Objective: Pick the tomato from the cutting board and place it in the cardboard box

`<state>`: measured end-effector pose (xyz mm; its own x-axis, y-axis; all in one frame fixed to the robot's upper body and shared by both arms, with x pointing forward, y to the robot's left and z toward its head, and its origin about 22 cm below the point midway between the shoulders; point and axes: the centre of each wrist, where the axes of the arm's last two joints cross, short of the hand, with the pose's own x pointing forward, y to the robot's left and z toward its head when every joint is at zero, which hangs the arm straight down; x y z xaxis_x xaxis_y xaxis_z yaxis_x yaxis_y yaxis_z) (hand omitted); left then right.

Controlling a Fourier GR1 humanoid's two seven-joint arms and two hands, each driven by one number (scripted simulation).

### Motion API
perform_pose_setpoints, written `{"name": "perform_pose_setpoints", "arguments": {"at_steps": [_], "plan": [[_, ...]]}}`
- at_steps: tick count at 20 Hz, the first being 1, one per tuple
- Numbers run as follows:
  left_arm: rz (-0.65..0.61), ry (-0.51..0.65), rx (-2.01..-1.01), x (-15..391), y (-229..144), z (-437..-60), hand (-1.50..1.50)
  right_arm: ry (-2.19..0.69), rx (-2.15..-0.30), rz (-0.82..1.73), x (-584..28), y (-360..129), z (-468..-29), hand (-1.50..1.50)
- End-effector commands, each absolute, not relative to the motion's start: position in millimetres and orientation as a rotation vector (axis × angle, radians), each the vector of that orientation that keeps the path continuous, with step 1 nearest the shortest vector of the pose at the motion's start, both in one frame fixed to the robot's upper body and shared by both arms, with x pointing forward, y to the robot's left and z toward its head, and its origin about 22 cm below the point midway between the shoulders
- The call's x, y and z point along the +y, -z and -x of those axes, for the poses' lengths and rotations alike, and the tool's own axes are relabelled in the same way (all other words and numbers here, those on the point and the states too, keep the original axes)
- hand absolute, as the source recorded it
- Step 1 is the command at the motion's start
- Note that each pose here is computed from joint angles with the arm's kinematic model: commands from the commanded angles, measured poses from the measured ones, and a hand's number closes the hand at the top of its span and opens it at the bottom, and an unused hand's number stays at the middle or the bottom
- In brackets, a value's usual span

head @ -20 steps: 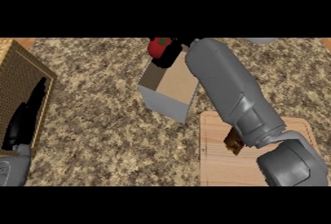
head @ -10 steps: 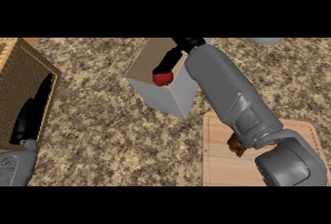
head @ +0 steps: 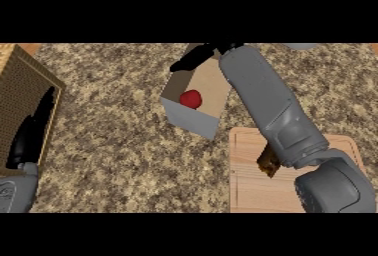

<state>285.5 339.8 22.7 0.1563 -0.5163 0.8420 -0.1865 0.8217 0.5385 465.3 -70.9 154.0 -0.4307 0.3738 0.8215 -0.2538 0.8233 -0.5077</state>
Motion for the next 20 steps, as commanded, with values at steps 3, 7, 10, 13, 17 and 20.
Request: {"name": "perform_pose_setpoints", "arguments": {"at_steps": [3,7,10,13,17,20], "plan": [[-0.608,0.231,-1.401,342.2,-20.4,-285.5,0.0,-0.521,-1.945,-0.024,-121.5,-167.5,-477.7,-1.5],[-0.614,0.254,-1.415,333.4,-13.8,-275.9,0.0,-0.442,-1.91,-0.017,-168.4,-173.4,-483.4,-1.5],[-0.601,0.247,-1.428,344.0,-35.0,-289.0,0.0,-0.427,-1.903,0.042,-224.0,-177.8,-483.2,-1.5],[-0.623,0.243,-1.412,344.5,-26.5,-272.4,0.0,-0.396,-1.886,0.065,-259.2,-170.5,-478.2,-1.5],[-0.596,0.253,-1.409,353.3,-20.6,-280.2,0.0,-0.429,-1.904,0.092,-304.8,-188.1,-471.6,-1.5],[-0.605,0.267,-1.422,339.0,-21.8,-276.3,0.0,-0.456,-1.892,0.115,-352.2,-184.2,-456.7,-1.5]]}}
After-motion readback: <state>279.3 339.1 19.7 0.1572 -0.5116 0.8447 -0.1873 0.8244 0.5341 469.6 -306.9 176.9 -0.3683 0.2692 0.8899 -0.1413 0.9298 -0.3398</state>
